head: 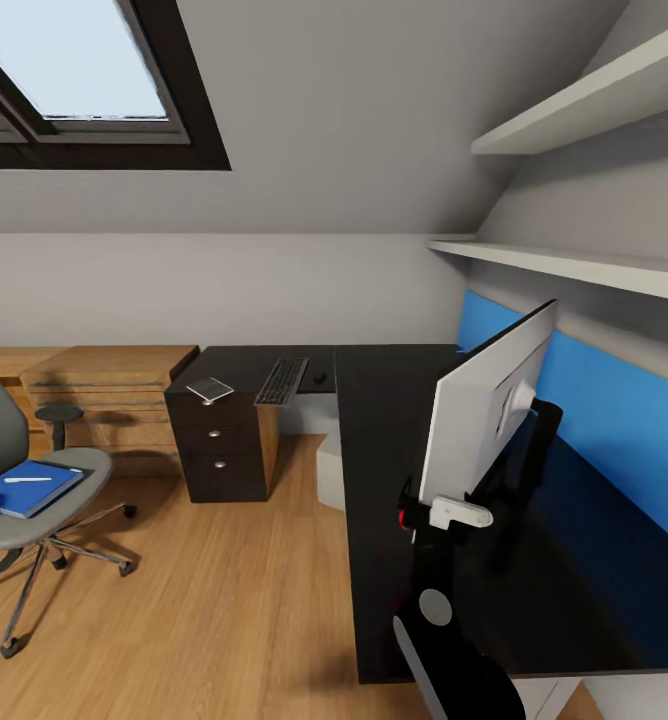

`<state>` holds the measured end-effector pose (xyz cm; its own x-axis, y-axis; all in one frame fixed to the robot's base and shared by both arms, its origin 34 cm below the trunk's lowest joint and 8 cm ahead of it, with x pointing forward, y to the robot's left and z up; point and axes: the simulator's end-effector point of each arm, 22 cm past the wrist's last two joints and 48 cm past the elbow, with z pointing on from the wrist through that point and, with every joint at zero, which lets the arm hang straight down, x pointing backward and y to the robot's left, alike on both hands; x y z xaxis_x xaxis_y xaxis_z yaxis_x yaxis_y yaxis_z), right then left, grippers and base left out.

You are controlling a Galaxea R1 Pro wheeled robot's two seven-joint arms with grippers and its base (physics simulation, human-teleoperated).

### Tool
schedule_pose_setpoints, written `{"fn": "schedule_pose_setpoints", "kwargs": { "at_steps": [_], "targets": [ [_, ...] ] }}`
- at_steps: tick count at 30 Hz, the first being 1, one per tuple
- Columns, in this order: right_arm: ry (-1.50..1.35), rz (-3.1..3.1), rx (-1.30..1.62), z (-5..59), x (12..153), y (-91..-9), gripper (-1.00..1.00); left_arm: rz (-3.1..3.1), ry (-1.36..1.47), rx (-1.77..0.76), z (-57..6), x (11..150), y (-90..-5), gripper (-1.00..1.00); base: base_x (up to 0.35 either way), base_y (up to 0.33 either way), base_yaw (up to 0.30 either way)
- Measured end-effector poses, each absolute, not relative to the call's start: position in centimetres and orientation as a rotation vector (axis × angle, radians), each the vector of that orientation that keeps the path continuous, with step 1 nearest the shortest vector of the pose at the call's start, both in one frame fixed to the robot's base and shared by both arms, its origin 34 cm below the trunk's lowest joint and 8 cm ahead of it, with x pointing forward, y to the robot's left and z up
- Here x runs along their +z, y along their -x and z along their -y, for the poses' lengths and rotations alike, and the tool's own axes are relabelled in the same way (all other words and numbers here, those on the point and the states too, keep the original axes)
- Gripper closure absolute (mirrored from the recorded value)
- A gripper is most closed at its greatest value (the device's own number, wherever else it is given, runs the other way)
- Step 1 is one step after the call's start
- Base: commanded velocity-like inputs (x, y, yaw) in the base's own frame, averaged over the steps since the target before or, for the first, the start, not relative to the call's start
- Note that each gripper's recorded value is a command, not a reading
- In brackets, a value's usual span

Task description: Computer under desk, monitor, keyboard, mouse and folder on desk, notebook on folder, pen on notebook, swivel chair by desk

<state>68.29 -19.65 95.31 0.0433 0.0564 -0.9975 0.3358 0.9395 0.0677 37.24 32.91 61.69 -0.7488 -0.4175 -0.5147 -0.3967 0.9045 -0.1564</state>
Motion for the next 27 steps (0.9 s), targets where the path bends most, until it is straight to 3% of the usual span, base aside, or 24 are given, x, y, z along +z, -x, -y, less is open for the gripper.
{"fn": "schedule_pose_setpoints", "kwargs": {
  "at_steps": [15, 27],
  "targets": [
    [-0.318, -1.52, -0.22, 19.67, 95.31, -68.3, -1.0, -2.507, 0.584, -0.049, -32.94, 61.69, -37.24, -1.0, -0.059, -0.153, 0.0],
    [-0.319, -1.521, -0.219, 19.68, 95.26, -68.32, -1.0, -2.508, 0.584, -0.049, -32.94, 61.68, -37.25, -1.0, -0.208, -0.155, 0.0]
  ]
}}
